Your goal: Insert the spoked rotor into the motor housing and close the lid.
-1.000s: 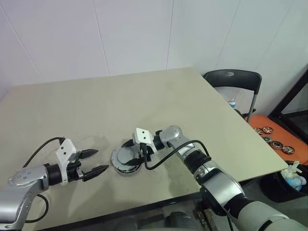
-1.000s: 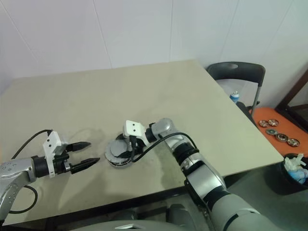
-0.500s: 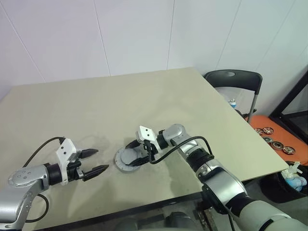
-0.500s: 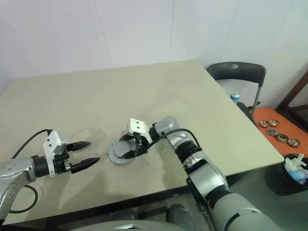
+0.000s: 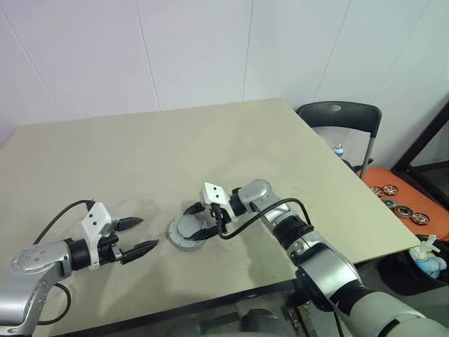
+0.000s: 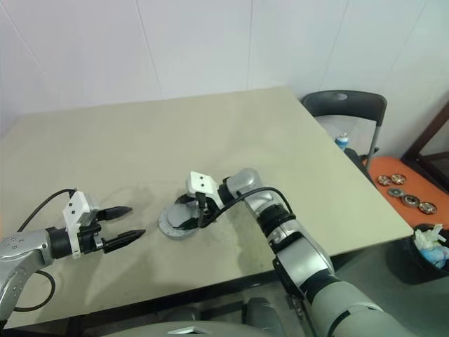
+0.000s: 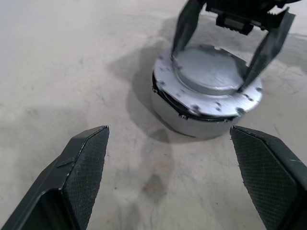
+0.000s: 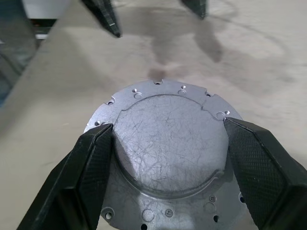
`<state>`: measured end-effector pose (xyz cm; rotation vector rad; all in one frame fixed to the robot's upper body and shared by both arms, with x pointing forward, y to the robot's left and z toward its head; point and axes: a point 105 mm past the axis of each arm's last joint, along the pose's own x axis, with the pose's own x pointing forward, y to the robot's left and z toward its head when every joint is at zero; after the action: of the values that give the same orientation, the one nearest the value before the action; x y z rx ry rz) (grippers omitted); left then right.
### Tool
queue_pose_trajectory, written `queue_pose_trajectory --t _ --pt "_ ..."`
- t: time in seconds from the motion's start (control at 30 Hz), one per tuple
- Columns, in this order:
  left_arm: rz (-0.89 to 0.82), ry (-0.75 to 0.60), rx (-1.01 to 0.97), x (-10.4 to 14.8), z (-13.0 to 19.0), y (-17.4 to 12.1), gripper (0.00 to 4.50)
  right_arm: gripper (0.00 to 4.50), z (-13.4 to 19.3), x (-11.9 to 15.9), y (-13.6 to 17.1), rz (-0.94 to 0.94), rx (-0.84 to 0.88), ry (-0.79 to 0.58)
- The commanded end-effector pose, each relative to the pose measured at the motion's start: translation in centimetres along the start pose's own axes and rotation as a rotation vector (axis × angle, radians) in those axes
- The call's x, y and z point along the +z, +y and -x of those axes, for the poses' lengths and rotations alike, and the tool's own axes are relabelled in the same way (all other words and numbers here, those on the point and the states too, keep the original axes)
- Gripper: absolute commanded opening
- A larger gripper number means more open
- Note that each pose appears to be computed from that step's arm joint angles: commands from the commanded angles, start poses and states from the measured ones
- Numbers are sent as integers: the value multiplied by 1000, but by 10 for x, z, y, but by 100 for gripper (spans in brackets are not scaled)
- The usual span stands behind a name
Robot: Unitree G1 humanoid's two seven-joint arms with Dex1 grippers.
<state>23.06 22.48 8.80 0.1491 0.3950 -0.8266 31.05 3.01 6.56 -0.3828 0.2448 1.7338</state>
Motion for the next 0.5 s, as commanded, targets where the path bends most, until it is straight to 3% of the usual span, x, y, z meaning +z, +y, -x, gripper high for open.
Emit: queue_pose_trajectory --t 0.03,0.5 --pt "-29 -21 6 8 2 1 430 328 2 16 -3 79 -15 -33" --pt "-28 -28 11 10 1 2 430 328 -6 24 -2 80 3 -38"
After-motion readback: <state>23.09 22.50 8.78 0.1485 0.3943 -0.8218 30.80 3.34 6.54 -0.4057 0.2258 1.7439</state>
